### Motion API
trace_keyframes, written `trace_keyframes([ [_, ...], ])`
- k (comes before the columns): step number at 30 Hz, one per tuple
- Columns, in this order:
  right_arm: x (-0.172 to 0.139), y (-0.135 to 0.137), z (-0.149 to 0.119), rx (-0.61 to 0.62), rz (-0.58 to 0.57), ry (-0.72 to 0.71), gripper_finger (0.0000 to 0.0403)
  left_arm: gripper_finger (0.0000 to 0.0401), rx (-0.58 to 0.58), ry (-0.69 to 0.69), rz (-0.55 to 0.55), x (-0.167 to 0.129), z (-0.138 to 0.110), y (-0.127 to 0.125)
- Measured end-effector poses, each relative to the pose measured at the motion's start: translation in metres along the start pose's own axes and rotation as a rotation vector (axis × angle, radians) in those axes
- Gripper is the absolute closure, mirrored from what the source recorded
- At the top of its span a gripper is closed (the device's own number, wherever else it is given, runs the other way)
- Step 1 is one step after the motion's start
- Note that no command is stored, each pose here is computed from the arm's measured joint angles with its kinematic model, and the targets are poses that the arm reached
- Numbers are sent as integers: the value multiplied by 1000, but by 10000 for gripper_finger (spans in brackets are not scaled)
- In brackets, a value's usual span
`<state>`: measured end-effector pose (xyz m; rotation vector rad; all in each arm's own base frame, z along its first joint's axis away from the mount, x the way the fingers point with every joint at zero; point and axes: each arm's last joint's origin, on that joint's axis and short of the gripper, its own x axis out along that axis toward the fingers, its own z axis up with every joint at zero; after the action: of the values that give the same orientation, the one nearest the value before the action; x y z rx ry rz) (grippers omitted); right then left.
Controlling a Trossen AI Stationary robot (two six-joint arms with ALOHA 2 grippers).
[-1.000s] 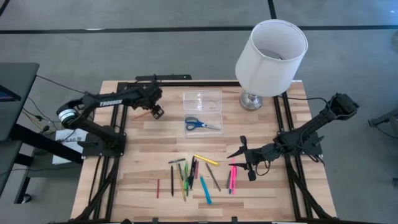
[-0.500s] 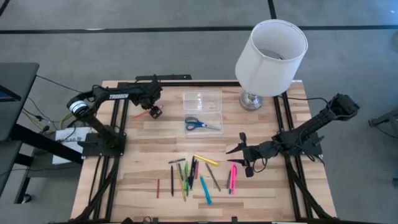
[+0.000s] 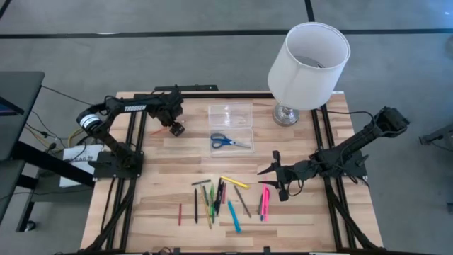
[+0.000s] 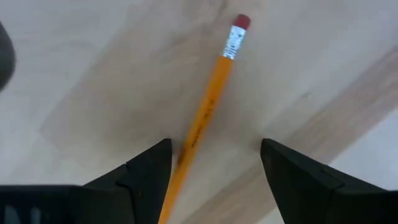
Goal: Pick & place school supplies into a supply box
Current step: Put the orange pencil into the supply box
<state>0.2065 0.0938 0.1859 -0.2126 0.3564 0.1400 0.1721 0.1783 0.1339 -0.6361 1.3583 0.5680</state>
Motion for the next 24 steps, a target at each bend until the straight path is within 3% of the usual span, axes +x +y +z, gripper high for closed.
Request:
trace_keyframes([
  [10,0,0,0,0,0,0,276,161,19,40,-82,0,-4,-8],
  [24,0,0,0,1,0,-3,276,162,218,-8,-19,3,0,-32],
])
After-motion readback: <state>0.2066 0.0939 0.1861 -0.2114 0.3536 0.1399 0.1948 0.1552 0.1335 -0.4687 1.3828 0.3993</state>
